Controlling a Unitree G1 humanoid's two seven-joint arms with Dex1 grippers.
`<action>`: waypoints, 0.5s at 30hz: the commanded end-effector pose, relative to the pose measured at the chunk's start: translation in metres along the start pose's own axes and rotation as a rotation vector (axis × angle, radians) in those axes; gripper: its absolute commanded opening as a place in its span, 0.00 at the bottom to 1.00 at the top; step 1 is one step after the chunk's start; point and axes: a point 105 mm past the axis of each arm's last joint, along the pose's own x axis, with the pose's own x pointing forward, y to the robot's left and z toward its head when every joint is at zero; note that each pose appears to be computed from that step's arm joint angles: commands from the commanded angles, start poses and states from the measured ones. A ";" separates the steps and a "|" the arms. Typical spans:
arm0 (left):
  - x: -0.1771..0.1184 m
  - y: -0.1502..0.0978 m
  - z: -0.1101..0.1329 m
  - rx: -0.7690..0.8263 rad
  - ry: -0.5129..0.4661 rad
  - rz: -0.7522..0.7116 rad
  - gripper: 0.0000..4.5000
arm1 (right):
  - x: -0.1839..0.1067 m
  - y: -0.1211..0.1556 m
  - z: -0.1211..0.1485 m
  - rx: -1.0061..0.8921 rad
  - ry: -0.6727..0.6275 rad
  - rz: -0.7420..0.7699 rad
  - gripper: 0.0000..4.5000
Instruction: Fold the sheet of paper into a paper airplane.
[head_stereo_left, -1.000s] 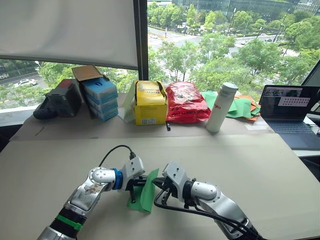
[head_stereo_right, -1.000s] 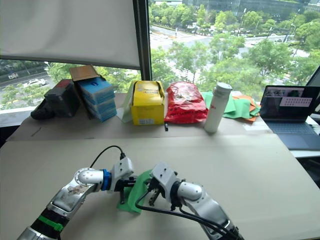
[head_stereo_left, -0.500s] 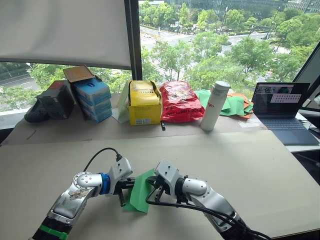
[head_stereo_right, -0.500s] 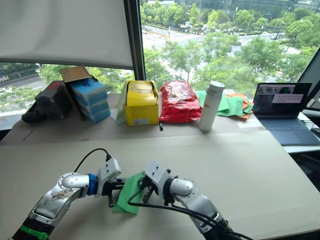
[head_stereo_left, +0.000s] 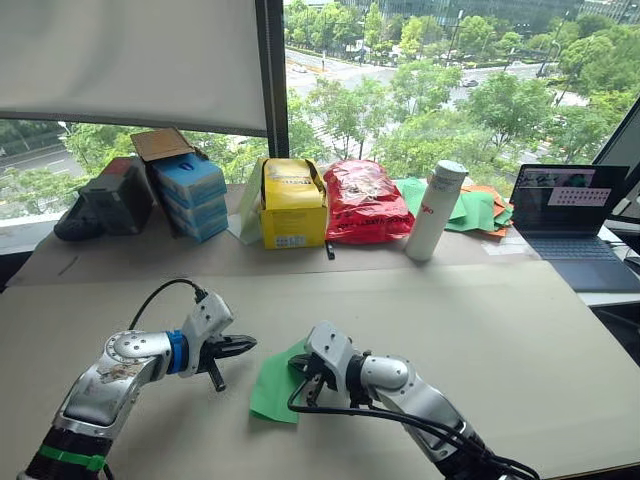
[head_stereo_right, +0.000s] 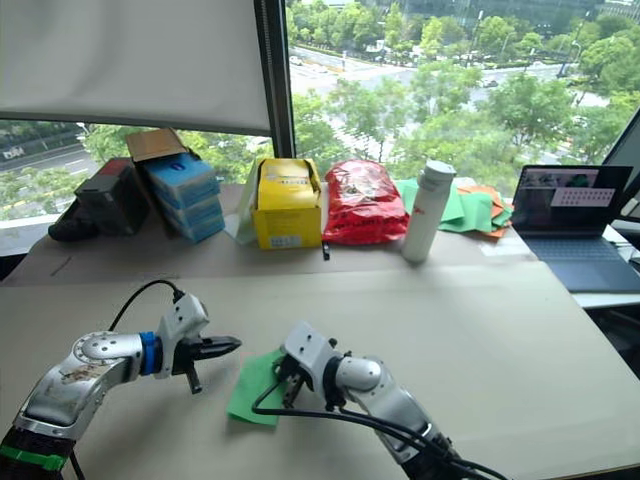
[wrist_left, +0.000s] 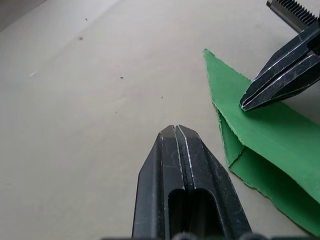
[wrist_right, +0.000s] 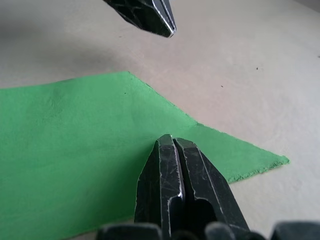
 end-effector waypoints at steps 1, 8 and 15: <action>0.010 -0.018 0.011 0.020 -0.044 -0.099 0.00 | 0.000 0.002 -0.001 -0.008 0.011 0.011 0.00; 0.028 -0.039 -0.024 -0.026 0.024 -0.169 0.00 | -0.003 -0.001 -0.003 -0.006 0.023 -0.001 0.00; 0.032 -0.043 -0.058 0.017 0.133 -0.178 0.00 | -0.013 -0.003 0.013 -0.004 -0.064 0.003 0.00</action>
